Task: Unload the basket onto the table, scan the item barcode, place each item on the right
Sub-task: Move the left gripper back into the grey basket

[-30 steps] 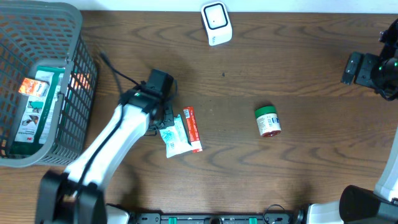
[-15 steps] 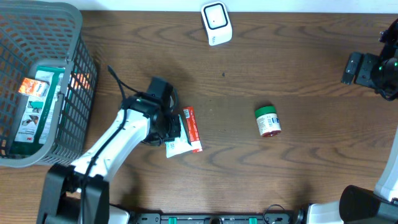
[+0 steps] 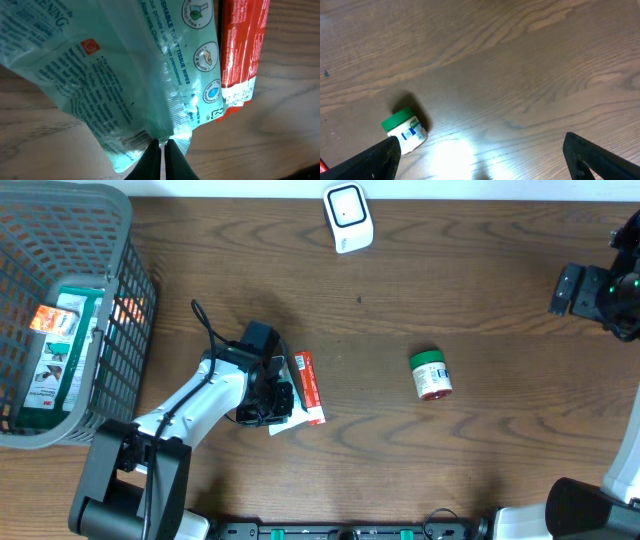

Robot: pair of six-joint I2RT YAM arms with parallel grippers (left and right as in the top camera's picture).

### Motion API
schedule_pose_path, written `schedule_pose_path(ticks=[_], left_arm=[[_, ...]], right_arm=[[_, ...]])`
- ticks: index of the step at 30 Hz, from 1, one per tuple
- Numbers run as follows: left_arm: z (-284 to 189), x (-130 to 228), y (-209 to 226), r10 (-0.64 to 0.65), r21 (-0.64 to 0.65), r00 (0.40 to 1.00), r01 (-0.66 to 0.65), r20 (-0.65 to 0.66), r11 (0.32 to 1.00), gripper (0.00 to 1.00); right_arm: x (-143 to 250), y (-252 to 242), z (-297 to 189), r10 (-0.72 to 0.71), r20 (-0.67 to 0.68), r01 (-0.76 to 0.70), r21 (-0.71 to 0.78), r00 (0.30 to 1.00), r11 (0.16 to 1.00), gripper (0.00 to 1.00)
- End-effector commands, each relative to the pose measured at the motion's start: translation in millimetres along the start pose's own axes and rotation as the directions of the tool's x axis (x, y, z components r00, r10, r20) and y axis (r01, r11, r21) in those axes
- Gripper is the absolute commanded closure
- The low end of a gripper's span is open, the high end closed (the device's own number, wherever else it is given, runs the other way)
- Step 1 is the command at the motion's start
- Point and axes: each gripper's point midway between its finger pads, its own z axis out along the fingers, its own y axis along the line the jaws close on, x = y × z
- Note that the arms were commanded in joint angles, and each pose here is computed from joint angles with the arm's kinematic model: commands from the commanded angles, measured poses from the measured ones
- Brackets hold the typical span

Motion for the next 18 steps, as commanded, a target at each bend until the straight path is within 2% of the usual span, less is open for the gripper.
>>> schedule_pose_path(ticks=[1,6,12,15,17,18], left_arm=[[-22.1,-15.3,-11.4,0.048,0.012,0.996,-0.049,0.075,0.999,0.93],[-76.7,-35.0,-35.3,0.093,0.033,0.968,-0.103,0.233,0.994,0.93],[-180.5,-46.0,-17.8,0.069,-0.151,0.902,-0.005,0.426,0.989,0.92],[-252.0,-55.6,3.0,0.040,-0.241,0.831,0.114,0.555,0.964,0.92],[-295.2,-61.8,13.7,0.006,-0.233,0.763,0.190,0.646,0.954,0.92],[-312.1,-64.7,18.2,-0.015,-0.212,0.731,0.217,0.682,0.953,0.85]], right_arm=[[-2.3,-0.9,-1.5,0.019,0.007,-0.019,-0.001,1.000,1.000,0.01],[-2.3,-0.9,-1.5,0.019,0.007,-0.019,-0.001,1.000,1.000,0.01],[-2.3,-0.9,-1.5,0.019,0.007,-0.019,-0.001,1.000,1.000,0.01],[-2.3,-0.9,-1.5,0.019,0.007,-0.019,-0.001,1.000,1.000,0.01],[-2.3,-0.9,-1.5,0.019,0.007,-0.019,-0.001,1.000,1.000,0.01],[-2.3,-0.9,-1.5,0.019,0.007,-0.019,-0.001,1.000,1.000,0.01]])
